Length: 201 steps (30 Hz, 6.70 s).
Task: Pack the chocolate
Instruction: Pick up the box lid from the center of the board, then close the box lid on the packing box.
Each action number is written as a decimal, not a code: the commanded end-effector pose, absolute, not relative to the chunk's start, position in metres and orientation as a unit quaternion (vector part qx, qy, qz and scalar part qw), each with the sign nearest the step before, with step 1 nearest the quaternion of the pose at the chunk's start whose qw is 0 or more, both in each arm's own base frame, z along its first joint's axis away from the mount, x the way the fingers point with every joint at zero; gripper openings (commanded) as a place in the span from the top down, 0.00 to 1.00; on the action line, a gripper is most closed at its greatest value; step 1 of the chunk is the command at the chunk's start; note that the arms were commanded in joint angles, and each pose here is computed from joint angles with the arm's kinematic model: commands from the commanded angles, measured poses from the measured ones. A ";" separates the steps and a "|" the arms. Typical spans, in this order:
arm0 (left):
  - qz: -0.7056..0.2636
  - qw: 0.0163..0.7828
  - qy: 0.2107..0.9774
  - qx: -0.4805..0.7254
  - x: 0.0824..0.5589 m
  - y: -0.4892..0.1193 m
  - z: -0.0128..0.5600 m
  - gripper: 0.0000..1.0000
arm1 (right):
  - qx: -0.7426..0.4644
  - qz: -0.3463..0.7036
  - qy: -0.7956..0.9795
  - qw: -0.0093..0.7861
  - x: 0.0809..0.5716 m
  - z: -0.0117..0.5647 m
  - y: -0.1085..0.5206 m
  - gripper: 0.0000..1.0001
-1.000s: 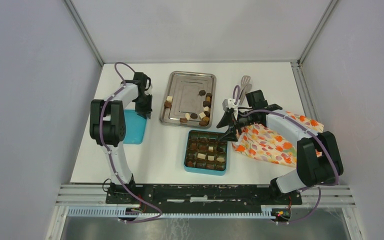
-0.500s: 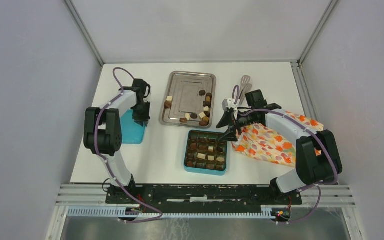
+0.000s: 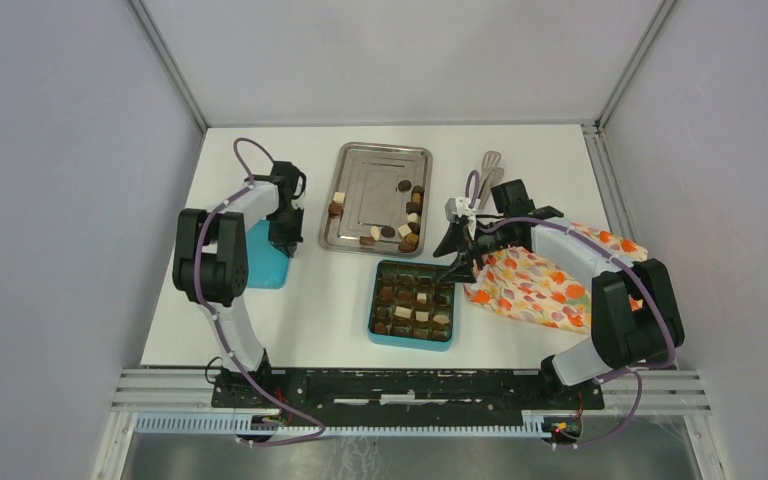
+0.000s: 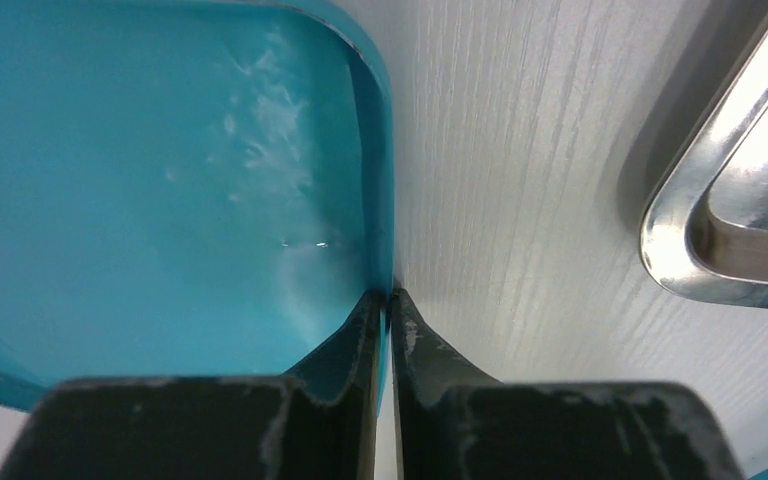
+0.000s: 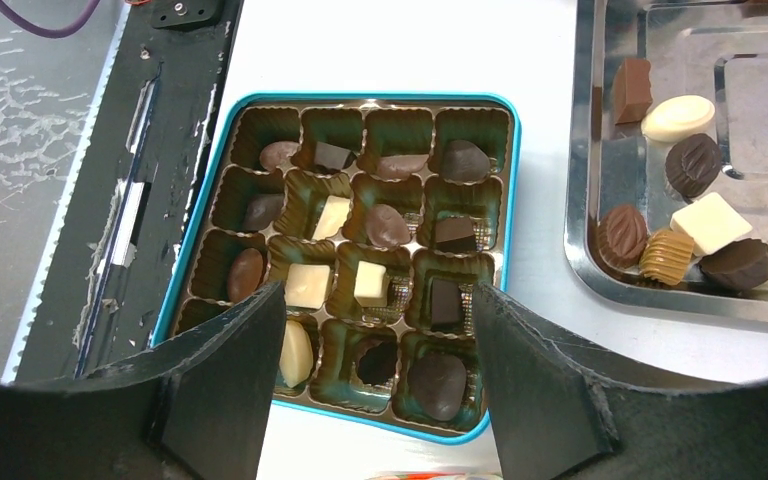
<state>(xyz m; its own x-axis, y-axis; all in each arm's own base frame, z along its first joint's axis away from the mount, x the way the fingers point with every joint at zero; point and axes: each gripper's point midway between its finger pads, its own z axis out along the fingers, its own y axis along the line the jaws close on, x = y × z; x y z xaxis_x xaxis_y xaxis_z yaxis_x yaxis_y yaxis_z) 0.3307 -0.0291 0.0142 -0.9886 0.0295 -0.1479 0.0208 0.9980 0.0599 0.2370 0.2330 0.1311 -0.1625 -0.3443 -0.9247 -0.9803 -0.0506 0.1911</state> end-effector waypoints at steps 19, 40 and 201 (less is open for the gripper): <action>-0.092 0.191 0.977 0.029 0.324 -0.073 0.103 0.98 | -0.612 0.447 0.531 0.378 0.234 0.152 0.230 0.27; -0.328 0.322 0.882 0.099 0.261 -0.143 0.247 0.98 | -0.743 0.338 0.284 0.503 0.210 0.173 0.231 0.07; -0.390 0.299 0.867 0.084 0.188 -0.212 0.141 0.31 | -0.080 0.587 0.783 0.191 0.199 0.126 0.232 0.85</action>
<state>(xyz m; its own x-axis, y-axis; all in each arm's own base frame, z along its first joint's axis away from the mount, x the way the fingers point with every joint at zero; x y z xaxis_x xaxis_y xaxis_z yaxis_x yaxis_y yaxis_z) 0.1908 -0.2038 0.1374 -0.8032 -0.1202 -0.5834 0.3417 0.7093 -0.6165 0.1845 0.2333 0.1220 -0.9392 0.0709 -0.3359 -0.3040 0.2829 0.9097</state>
